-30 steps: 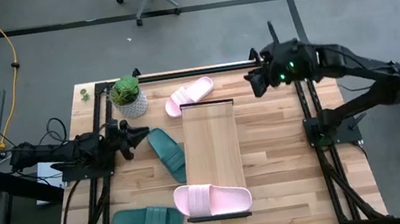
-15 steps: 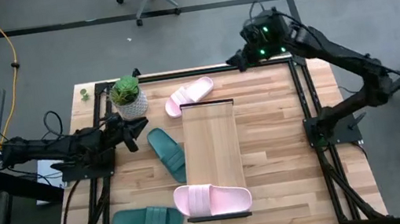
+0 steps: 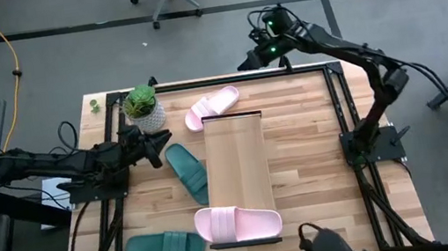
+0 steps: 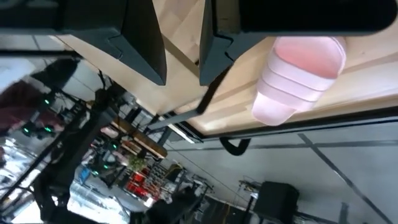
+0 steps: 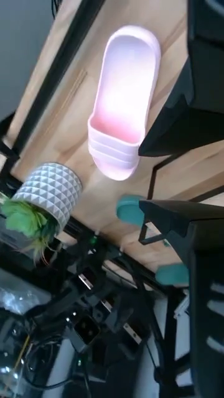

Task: Pick and place slides into the shelf
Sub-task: Put the pink slides on the shelf

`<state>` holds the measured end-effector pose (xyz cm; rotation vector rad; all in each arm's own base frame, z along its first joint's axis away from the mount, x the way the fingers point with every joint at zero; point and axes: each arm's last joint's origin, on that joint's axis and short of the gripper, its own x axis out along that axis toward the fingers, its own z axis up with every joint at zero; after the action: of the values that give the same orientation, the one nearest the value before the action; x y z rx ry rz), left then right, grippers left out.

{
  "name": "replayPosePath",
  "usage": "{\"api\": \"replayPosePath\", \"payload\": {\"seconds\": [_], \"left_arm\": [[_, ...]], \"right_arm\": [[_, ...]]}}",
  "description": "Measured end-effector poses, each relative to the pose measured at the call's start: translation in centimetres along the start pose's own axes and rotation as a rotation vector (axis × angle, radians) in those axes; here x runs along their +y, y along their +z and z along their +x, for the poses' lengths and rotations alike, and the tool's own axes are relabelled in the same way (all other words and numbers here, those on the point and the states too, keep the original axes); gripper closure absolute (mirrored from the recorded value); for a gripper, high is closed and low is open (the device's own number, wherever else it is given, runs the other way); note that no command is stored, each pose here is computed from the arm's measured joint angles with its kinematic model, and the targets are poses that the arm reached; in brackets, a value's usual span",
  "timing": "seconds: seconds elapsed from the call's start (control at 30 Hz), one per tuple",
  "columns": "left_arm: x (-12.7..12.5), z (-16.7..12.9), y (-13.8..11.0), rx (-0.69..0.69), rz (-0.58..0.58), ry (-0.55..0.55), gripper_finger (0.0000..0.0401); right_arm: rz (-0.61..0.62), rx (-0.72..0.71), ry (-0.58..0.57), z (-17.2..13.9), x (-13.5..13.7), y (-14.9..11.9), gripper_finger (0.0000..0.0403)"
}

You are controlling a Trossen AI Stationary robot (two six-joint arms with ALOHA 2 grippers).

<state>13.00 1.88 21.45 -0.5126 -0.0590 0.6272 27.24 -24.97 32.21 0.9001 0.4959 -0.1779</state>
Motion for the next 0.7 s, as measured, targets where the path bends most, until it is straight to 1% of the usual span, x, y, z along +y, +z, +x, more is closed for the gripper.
{"api": "replayPosePath", "payload": {"seconds": [0.17, 0.27, 0.43, 0.57, 0.7], "left_arm": [[0.2, 0.2, 0.4, -0.046, -0.036, 0.034, 0.0316], [0.4, 0.6, 1.0, -0.047, -0.031, 0.065, 0.0316], [0.5, 1.6, 2.4, 0.013, 0.026, 0.129, 0.0316], [0.9, 2.5, 3.1, 0.05, 0.028, 0.151, 0.0316], [1.6, 3.3, 3.1, 0.087, 0.007, 0.16, 0.0316]], "right_arm": [[0.033, 0.051, 0.053, 0.8, -2.3, 0.4, 0.0288], [0.054, 0.064, 0.061, 0.7, -4.0, 0.6, 0.0288], [0.109, 0.073, 0.108, 0.0, -7.3, 1.1, 0.0288], [0.171, 0.083, 0.135, -0.1, -9.9, 1.2, 0.0288], [0.231, 0.13, 0.234, 0.7, -11.7, 0.8, 0.0288]]}}
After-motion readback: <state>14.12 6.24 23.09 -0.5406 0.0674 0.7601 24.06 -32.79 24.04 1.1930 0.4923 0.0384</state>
